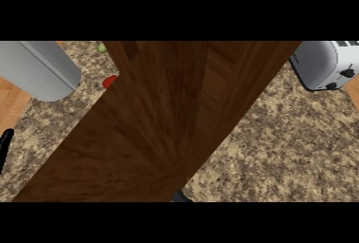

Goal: Pick up the wine, place it into the cabinet and close the cabinet

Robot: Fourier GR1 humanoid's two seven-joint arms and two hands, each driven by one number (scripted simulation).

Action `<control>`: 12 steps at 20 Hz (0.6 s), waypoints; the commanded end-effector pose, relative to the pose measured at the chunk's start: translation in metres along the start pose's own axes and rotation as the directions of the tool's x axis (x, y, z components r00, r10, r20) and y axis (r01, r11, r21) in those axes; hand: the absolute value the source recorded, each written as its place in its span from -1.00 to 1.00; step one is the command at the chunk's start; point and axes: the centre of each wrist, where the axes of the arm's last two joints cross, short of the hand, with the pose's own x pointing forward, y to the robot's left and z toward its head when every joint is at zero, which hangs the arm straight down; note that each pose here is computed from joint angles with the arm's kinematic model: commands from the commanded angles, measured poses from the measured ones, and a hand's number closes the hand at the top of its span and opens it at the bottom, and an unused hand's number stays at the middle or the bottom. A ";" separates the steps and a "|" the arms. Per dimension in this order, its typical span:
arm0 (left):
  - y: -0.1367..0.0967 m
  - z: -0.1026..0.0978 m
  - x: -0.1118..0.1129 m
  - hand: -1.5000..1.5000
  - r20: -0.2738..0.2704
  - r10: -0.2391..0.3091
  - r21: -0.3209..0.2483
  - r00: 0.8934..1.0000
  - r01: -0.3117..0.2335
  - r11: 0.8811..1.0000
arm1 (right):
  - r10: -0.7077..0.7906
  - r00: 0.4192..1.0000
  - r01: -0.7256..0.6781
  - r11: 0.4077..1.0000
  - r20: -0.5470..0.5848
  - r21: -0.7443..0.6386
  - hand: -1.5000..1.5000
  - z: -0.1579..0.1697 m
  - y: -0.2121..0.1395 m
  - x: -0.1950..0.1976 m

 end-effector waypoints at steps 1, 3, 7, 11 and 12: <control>-0.004 -0.002 -0.002 -1.00 -0.012 0.004 0.007 1.000 -0.004 1.000 | -0.039 0.999 0.038 0.999 0.036 0.021 1.00 -0.052 0.015 0.013; -0.018 0.003 0.000 -1.00 0.000 0.024 0.014 1.000 -0.024 1.000 | -0.033 0.999 0.034 0.999 0.041 -0.012 1.00 -0.075 0.011 0.018; -0.001 -0.007 -0.002 -1.00 -0.003 0.008 0.019 1.000 -0.008 1.000 | 0.025 0.998 -0.023 0.999 0.059 -0.047 1.00 -0.124 0.006 0.026; -0.004 -0.011 -0.004 -1.00 0.006 0.023 0.017 1.000 -0.023 1.000 | 0.122 0.990 -0.116 0.990 0.071 -0.081 1.00 -0.157 -0.007 0.029; -0.010 -0.012 -0.002 -1.00 0.008 0.005 0.020 1.000 -0.006 1.000 | 0.169 0.984 -0.163 0.982 0.062 -0.090 1.00 -0.167 -0.011 0.019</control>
